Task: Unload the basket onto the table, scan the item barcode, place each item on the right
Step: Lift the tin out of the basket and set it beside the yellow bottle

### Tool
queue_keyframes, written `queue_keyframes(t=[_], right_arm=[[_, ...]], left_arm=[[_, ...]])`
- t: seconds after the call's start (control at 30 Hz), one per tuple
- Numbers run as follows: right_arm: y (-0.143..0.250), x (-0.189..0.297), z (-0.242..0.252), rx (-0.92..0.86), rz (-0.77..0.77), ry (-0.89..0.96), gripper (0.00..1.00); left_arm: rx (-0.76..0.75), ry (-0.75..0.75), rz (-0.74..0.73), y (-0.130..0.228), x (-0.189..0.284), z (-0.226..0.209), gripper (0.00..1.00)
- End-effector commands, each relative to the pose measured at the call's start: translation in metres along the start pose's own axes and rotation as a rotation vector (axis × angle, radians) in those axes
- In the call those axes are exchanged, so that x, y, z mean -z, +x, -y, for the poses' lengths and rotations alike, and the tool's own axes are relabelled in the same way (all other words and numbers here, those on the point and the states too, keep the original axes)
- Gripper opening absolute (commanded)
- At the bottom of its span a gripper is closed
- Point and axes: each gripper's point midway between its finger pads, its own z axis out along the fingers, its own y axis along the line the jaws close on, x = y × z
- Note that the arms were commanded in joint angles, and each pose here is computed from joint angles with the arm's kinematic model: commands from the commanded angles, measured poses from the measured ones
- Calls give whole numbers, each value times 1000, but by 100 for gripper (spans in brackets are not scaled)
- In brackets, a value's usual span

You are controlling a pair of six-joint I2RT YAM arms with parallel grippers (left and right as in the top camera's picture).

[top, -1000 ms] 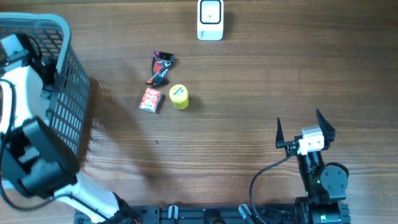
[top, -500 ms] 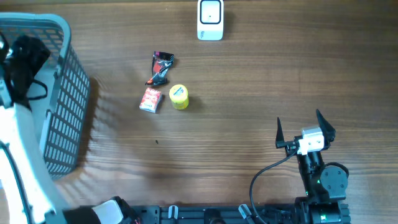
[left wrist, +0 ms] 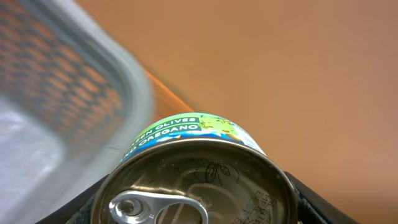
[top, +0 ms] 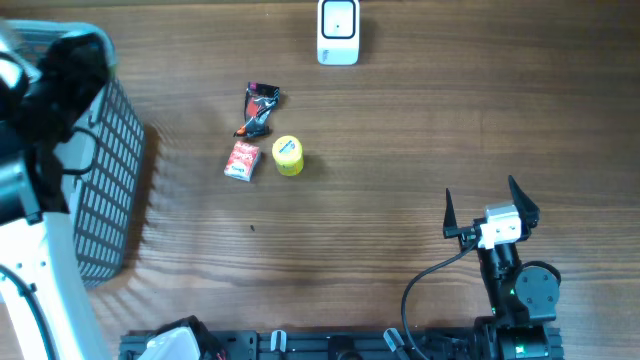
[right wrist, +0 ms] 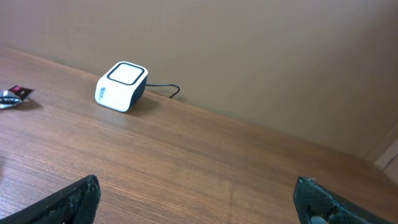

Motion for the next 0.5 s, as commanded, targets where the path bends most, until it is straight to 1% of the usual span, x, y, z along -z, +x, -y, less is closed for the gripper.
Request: queue_keyframes(t=[0.0,0.07,0.13,0.2,0.33,0.47], right_arm=[[-2,0,-1,9,9,-6,100],[-2,0,-1,9,9,-7,100],[-2,0,-1,9,9,-6,100],[-2,0,-1,9,9,-6,100],[-2,0,-1,9,9,-6,100],[-2,0,-1,9,9,-6,100]], left_arm=[[-59,158,-73,27,-5,57,66],[-95,212,-127,48,-12,80,66],[-137,258,-198,77,-21,103,66],[-169,264,-252,102,-32,116,66],[-234,299,-406,168,-54,144,66],[-347,322,-528,231,-71,160,66]])
